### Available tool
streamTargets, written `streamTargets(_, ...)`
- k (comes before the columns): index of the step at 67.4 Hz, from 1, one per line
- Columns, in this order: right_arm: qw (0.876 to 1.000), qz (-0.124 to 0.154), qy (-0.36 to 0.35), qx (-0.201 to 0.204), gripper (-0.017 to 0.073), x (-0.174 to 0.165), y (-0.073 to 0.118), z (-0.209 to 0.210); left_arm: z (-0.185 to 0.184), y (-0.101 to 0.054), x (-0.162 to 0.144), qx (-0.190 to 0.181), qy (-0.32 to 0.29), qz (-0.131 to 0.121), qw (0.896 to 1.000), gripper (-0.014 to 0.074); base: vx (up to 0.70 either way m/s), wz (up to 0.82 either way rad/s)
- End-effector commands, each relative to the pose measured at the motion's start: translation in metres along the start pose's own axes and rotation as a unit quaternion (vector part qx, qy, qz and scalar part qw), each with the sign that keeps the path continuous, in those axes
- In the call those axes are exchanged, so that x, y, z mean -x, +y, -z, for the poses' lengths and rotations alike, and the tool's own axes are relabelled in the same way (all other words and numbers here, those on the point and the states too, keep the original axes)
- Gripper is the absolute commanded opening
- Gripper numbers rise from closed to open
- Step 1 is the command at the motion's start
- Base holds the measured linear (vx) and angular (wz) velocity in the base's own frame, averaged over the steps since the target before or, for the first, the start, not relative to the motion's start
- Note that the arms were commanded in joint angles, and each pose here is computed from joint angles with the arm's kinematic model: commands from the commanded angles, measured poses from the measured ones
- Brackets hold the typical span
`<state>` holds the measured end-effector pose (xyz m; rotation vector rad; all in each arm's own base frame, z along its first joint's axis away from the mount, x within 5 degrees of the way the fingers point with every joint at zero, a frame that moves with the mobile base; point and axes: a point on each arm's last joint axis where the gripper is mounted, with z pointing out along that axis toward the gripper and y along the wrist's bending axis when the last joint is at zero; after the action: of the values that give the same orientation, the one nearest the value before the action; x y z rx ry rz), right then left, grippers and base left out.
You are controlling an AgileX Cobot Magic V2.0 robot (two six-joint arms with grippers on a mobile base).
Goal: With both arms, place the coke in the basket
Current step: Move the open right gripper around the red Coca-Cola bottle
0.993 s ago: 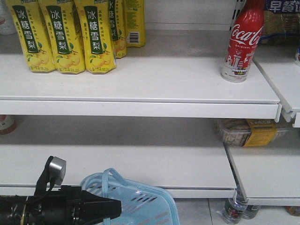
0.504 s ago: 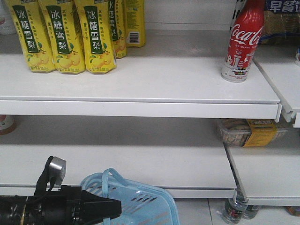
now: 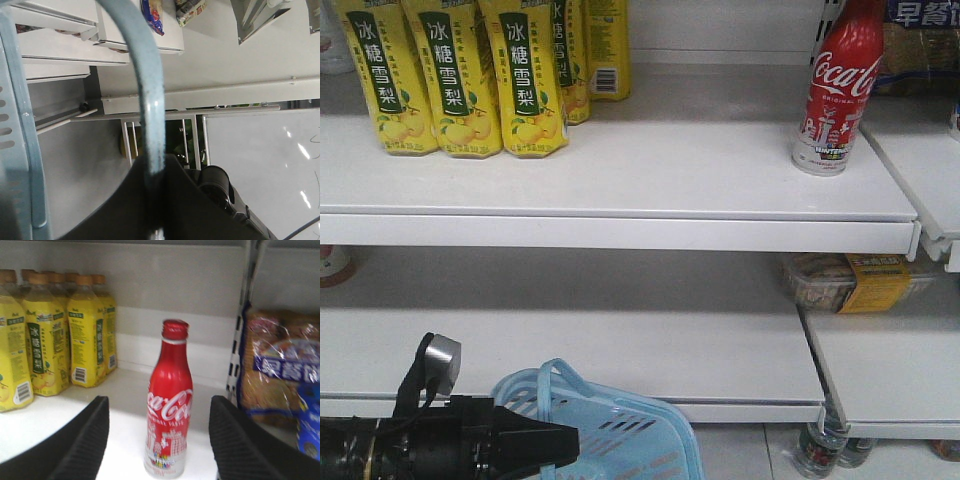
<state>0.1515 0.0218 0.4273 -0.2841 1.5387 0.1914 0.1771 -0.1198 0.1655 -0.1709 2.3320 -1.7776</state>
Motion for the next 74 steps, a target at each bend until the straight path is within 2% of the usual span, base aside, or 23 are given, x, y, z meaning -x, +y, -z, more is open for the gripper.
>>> streamTargets(1,0.999,0.006,-0.038,-0.003,0.0437,0.017,-0.005,-0.008,0.004,-0.03,-0.001,-0.127,0.006,-0.016,0.992,-0.0006,0.0,0.0)
streamTargets(10,0.999,0.017,-0.04,0.004,0.0437,0.021,-0.01,-0.023,0.004,-0.03,-0.001,-0.127,0.006,-0.016,0.992,-0.0006,0.0,0.0)
streamTargets(23,0.999,0.014,-0.028,0.009,0.0437,0.025,-0.019,-0.047,0.004,-0.03,-0.001,-0.127,0.006,-0.016,0.992,-0.0006,0.0,0.0)
streamTargets(32,1.0,-0.008,-0.023,0.004,0.0437,0.026,-0.027,-0.064,0.004,-0.03,-0.001,-0.127,0.006,-0.016,0.992,-0.0006,0.0,0.0)
streamTargets(45,1.0,-0.012,-0.008,0.02,0.0437,0.024,-0.033,-0.085,0.004,-0.03,-0.001,-0.127,0.006,-0.016,0.992,-0.0006,0.0,0.0)
streamTargets(57,0.999,-0.028,0.0,0.029,0.0437,0.02,-0.037,-0.098,0.004,-0.03,-0.001,-0.127,0.006,-0.016,0.992,-0.0006,0.0,0.0)
streamTargets(74,0.999,-0.027,0.005,0.033,0.0437,0.012,-0.04,-0.109,0.004,-0.03,-0.001,-0.127,0.006,-0.016,0.992,-0.0006,0.0,0.0)
